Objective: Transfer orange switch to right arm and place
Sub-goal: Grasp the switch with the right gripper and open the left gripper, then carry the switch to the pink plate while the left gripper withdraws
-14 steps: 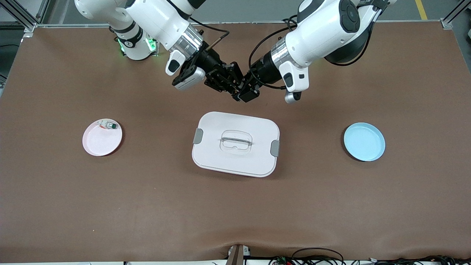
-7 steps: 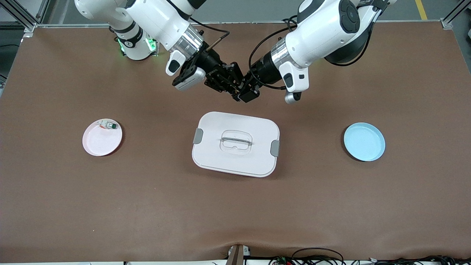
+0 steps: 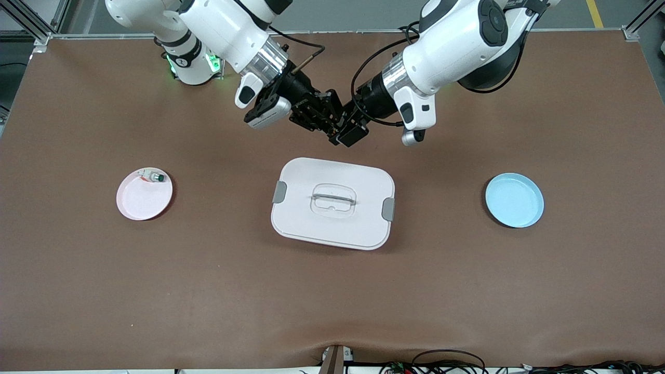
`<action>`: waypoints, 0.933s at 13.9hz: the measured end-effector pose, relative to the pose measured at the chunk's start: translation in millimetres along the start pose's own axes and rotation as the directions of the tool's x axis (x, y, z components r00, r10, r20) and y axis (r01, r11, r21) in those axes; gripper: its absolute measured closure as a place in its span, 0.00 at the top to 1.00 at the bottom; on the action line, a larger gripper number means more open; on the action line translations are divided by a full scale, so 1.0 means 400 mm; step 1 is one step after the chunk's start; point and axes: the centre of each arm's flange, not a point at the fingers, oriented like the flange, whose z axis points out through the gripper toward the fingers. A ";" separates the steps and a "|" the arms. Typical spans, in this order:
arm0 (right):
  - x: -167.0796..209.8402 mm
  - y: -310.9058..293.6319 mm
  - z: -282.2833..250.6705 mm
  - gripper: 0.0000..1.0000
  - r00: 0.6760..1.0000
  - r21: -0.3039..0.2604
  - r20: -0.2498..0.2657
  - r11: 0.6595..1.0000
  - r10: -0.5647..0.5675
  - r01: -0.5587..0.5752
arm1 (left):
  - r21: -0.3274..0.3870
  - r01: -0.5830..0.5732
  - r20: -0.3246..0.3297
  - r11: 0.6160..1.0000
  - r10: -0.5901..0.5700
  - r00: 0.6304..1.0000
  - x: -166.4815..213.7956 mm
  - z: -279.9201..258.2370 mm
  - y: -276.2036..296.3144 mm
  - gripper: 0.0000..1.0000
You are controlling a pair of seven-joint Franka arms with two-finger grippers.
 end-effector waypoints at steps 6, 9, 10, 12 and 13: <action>0.017 0.023 0.009 0.34 0.984 -0.033 0.034 0.984 -0.175 0.177 | -0.002 0.001 0.000 1.000 -0.001 1.000 0.001 -0.001 0.001 1.00; 0.043 0.053 0.010 0.34 0.942 -0.125 0.087 0.935 -0.324 0.333 | -0.004 0.002 0.000 1.000 -0.002 1.000 0.003 -0.002 0.002 1.00; 0.054 0.069 0.011 0.34 0.925 -0.170 0.124 0.911 -0.359 0.376 | -0.004 0.002 0.000 1.000 -0.002 1.000 0.003 -0.003 0.002 1.00; 0.084 0.102 -0.001 0.34 0.866 -0.249 0.230 0.834 -0.444 0.493 | -0.005 0.003 -0.001 1.000 -0.003 1.000 0.005 -0.003 0.003 1.00; 0.105 0.115 -0.016 0.34 0.825 -0.273 0.297 0.785 -0.482 0.557 | -0.005 0.004 -0.001 1.000 -0.004 1.000 0.006 -0.004 0.004 1.00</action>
